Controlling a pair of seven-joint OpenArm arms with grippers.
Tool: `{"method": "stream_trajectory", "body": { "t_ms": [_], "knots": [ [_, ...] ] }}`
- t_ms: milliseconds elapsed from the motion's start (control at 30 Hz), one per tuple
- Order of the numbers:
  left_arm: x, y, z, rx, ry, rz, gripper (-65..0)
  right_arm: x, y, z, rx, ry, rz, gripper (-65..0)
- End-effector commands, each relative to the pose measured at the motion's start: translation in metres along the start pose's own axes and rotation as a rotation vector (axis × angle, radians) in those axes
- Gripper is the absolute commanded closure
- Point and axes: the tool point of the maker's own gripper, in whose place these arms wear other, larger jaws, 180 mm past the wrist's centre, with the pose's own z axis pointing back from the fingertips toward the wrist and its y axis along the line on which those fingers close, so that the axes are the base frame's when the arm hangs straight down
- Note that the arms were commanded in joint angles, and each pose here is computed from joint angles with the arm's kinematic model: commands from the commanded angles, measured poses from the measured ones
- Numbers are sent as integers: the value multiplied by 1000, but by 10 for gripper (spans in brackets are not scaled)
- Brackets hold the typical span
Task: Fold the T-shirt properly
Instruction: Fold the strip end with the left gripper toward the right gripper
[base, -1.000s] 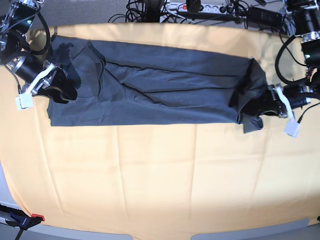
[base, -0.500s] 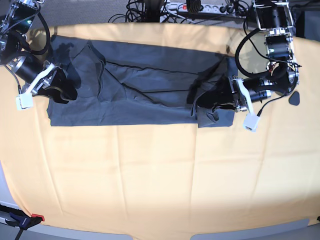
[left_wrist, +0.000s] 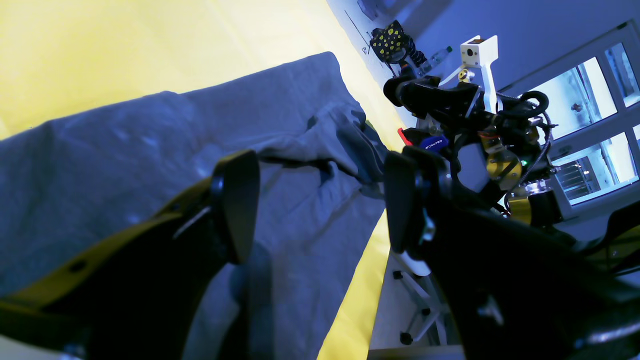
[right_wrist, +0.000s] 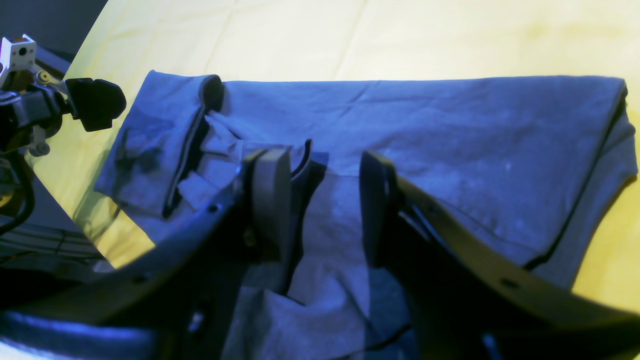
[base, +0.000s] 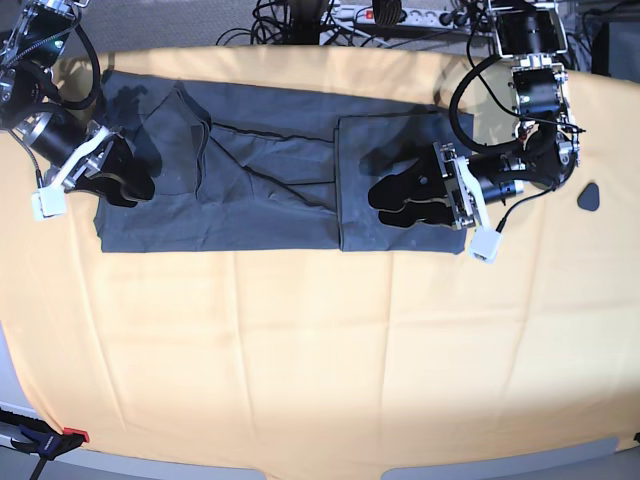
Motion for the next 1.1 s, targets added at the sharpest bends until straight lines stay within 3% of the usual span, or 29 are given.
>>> {"method": "stream_trajectory", "body": {
  "t_ms": [0, 100, 133, 200, 233, 333, 433, 533, 633, 733, 1067],
  "knots": [
    [14, -6, 1, -18, -31, -35, -390, 15, 3, 3, 13, -43, 27, -257],
    [14, -6, 3, -21, -32, -61, -368, 15, 3, 4, 14, -43, 27, -257],
    [13, -5, 3, -11, -25, -79, -304, 15, 3, 4, 14, -43, 27, -257],
    [4, 11, 3, 72, 25, -100, -62, 17, 5, 3, 23, -52, 25, -257],
    [-1, 19, 4, 119, 50, -108, 0, 20, 6, 3, 34, -64, 23, -257],
    [-14, 44, 11, 259, 83, -99, 0, 32, 10, 2, 48, -84, 48, -257],
    [-32, 66, 21, 391, 120, -63, 0, 35, 0, -1, -14, -41, 106, -258],
    [-50, 77, 30, 467, 142, -36, 0, 24, -24, 0, -143, 45, 139, -352],
    [-62, 78, 33, 476, 160, -16, 0, 4, -55, 9, -317, 141, 75, -468],
    [-67, 77, 34, 474, 164, -7, 0, -16, -68, 20, -405, 193, 21, -472],
    [-62, 72, 35, 446, 145, 3, 0, -54, -86, 32, -499, 195, -127, -472]
  ]
}}
